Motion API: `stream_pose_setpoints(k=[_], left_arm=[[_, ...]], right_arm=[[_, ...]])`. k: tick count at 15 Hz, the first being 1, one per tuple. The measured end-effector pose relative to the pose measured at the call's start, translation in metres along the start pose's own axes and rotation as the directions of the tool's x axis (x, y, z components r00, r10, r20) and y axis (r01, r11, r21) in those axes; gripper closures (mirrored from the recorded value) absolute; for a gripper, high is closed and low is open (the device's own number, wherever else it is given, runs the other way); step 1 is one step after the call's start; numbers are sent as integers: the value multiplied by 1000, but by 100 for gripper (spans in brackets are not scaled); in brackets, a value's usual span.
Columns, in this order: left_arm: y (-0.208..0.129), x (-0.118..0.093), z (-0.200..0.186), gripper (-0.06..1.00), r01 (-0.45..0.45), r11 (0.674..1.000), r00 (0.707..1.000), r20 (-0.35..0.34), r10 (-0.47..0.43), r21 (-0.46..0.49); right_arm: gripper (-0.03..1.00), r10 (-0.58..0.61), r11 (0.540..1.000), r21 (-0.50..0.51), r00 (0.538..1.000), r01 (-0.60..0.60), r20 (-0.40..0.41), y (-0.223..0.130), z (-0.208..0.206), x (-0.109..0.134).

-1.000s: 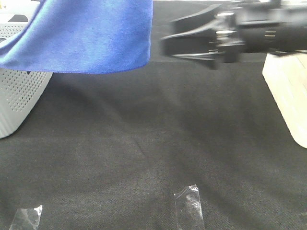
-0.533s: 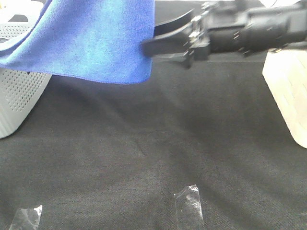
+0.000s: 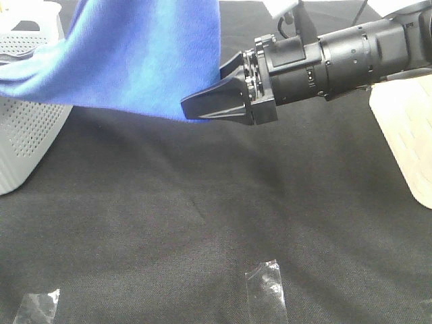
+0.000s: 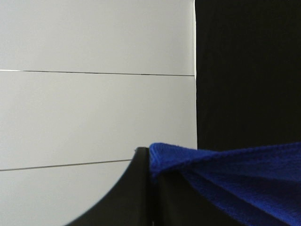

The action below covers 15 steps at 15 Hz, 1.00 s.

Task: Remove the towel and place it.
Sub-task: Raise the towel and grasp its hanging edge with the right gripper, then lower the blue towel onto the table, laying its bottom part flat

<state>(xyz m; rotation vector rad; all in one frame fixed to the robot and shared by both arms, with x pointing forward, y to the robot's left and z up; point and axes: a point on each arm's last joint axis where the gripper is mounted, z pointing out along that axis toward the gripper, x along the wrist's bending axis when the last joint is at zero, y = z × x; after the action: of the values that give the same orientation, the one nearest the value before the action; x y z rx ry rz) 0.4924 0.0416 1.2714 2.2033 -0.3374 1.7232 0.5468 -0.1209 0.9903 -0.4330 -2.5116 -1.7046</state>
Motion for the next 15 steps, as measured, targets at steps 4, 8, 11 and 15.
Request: stream_pose_setpoints(k=[4,8,11,15], left_arm=[[-5,-3,0,94,-12,998,999,37,9,59],[-7,-5,0,94,93,992,994,43,-97,80],[-10,-8,-1,94,204,971,975,68,-213,123],[-11,-12,-1,94,386,908,913,75,-402,163]], right_arm=[[83,41,999,6,999,-41,19,-1,0,-2],[97,176,984,16,984,-177,16,-2,0,-1],[97,318,945,42,941,-324,112,3,-6,-4],[97,351,887,167,862,-431,365,55,-43,-1]])
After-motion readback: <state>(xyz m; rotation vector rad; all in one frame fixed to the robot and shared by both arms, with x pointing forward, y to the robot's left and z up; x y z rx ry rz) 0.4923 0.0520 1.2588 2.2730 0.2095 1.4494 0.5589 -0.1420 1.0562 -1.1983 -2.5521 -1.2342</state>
